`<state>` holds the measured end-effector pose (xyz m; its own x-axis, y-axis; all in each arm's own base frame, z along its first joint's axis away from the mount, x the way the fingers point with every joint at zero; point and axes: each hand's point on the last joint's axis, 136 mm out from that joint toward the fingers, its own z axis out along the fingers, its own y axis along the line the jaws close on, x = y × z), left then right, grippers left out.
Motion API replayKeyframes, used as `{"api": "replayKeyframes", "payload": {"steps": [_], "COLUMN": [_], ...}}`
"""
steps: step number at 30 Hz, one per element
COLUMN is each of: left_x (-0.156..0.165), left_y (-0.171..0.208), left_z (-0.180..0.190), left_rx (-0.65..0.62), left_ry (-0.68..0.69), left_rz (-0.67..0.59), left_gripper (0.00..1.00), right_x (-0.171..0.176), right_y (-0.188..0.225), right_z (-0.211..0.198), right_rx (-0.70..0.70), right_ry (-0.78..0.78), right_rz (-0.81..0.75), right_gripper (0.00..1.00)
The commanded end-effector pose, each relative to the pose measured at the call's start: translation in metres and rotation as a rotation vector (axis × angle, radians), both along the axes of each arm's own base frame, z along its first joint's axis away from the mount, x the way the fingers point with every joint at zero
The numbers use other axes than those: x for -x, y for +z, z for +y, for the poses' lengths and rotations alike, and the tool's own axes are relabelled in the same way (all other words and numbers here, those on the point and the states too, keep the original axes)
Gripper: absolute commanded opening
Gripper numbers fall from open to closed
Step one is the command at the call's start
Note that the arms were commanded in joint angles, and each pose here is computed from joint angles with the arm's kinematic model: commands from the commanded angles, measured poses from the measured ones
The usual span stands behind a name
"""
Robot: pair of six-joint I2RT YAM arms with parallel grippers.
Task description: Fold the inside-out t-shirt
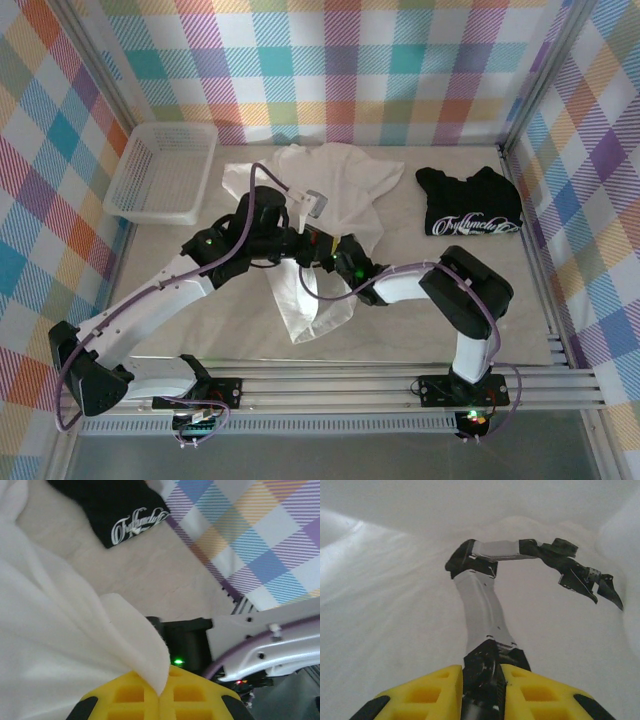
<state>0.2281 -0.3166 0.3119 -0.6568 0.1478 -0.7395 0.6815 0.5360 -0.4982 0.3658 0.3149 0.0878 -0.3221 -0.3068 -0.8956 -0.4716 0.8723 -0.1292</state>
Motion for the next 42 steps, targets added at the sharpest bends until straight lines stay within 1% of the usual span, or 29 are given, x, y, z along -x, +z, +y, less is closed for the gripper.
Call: {"api": "replayKeyframes", "payload": {"steps": [1,3,6,8,10,13,16,17,20,22,24,30,37,40,42], "left_x": [0.014,0.015,0.013,0.008,0.0,-0.014,-0.02,-0.02,-0.011,-0.001,0.005,0.009,0.011,0.016,0.02], "left_y": [0.045,0.052,0.063,0.067,0.067,0.06,0.053,0.053,0.059,0.07,0.082,0.123,0.16,0.174,0.183], "left_z": [-0.009,-0.009,-0.002,0.01,0.026,0.049,0.059,0.059,0.044,0.031,0.021,0.001,-0.018,-0.018,-0.014], "left_rx": [0.106,0.111,0.108,0.085,0.043,-0.025,-0.07,-0.071,-0.013,0.047,0.101,0.195,0.25,0.266,0.27], "left_ry": [-0.063,-0.066,-0.037,0.021,0.105,0.224,0.271,0.272,0.188,0.108,0.055,-0.009,-0.087,-0.111,-0.117], "left_rz": [-0.061,-0.075,-0.119,-0.167,-0.219,-0.276,-0.303,-0.304,-0.294,-0.285,-0.278,-0.305,-0.346,-0.372,-0.394], "left_gripper": [0.0,0.0,0.0,0.0,0.0,0.0,0.0,0.0,0.0,0.0,0.0,0.0,0.0,0.0,0.0], "right_x": [-0.007,-0.012,-0.022,-0.025,-0.023,-0.011,-0.006,-0.008,-0.019,-0.028,-0.037,-0.049,-0.066,-0.076,-0.082], "right_y": [-0.014,-0.015,-0.014,-0.011,-0.007,0.004,0.01,0.01,0.007,0.0,-0.004,-0.021,-0.038,-0.043,-0.047], "right_z": [-0.001,-0.003,-0.018,-0.024,-0.022,-0.011,-0.009,-0.011,-0.015,-0.018,-0.017,-0.002,0.009,0.012,0.012], "right_rx": [0.08,0.107,0.062,0.032,0.016,0.028,0.045,0.052,0.108,0.161,0.214,0.333,0.382,0.42,0.436], "right_ry": [-0.007,-0.014,-0.029,-0.009,0.064,0.201,0.265,0.262,0.218,0.181,0.161,0.156,0.125,0.109,0.096], "right_rz": [0.077,0.094,0.132,0.157,0.168,0.136,0.124,0.123,0.135,0.158,0.164,0.173,0.225,0.245,0.271], "right_gripper": [0.29,0.3,0.31,0.32,0.34,0.35,0.37,0.37,0.38,0.38,0.39,0.41,0.52,0.57,0.63]}}
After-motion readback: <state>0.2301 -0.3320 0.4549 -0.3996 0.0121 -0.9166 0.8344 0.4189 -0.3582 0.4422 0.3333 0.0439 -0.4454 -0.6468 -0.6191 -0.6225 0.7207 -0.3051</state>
